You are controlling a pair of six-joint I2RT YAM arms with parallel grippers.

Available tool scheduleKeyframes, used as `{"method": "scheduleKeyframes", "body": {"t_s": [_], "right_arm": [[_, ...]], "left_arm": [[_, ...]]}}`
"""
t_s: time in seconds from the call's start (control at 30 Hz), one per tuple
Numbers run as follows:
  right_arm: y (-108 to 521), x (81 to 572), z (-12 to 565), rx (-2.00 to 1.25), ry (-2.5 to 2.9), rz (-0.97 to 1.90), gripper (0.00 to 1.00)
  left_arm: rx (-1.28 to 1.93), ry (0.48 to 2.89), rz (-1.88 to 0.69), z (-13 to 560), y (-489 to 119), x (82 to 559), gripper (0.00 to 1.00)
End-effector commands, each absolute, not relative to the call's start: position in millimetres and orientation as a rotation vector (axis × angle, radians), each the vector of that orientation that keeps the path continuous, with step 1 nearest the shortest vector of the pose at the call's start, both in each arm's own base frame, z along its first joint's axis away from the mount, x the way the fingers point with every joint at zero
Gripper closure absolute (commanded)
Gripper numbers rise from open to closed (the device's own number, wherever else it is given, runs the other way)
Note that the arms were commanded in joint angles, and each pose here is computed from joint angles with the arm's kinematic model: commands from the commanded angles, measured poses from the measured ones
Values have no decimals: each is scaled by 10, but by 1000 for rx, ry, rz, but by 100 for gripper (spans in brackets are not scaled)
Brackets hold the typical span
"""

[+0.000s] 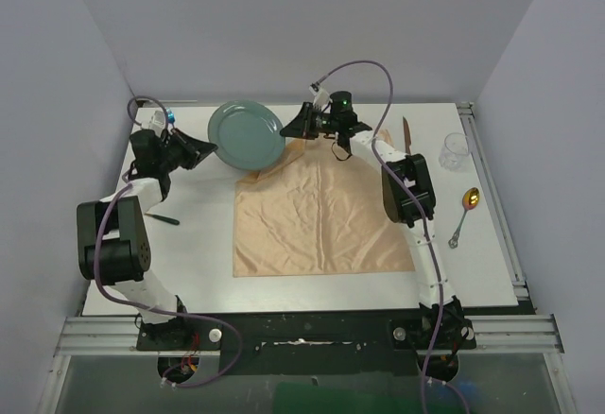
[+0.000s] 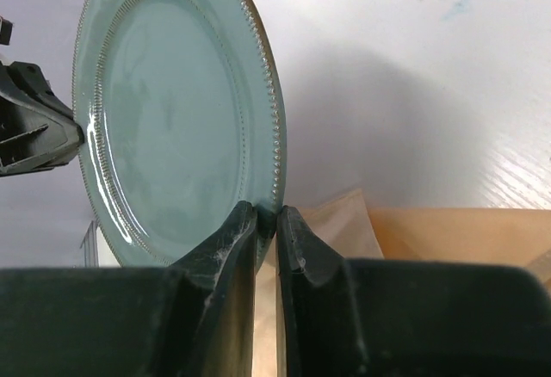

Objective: Set the dinner table for one person
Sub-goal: Pick up the plate at the center of the board, then place the plate on the napkin.

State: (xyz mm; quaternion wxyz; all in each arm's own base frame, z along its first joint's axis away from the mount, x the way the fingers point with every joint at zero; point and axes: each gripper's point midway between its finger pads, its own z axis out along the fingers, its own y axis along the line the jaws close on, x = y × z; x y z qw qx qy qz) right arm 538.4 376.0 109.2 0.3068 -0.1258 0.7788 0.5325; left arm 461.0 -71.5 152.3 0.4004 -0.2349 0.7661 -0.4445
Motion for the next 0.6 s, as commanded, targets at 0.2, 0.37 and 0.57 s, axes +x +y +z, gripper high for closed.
{"method": "scheduleKeyframes", "body": {"t_s": [0.2, 0.37, 0.57], "right_arm": [[4184, 4653, 2049, -621, 1859, 1473, 100], [4026, 4321, 1890, -600, 1937, 1382, 100], [3814, 4030, 1749, -570, 2013, 1277, 100]], "left_arm": [[-341, 1886, -1263, 2127, -1187, 4402, 100], [-264, 1959, -1282, 2032, -1449, 4174, 100], [-175, 2026, -1319, 1906, -1801, 3930, 100]]}}
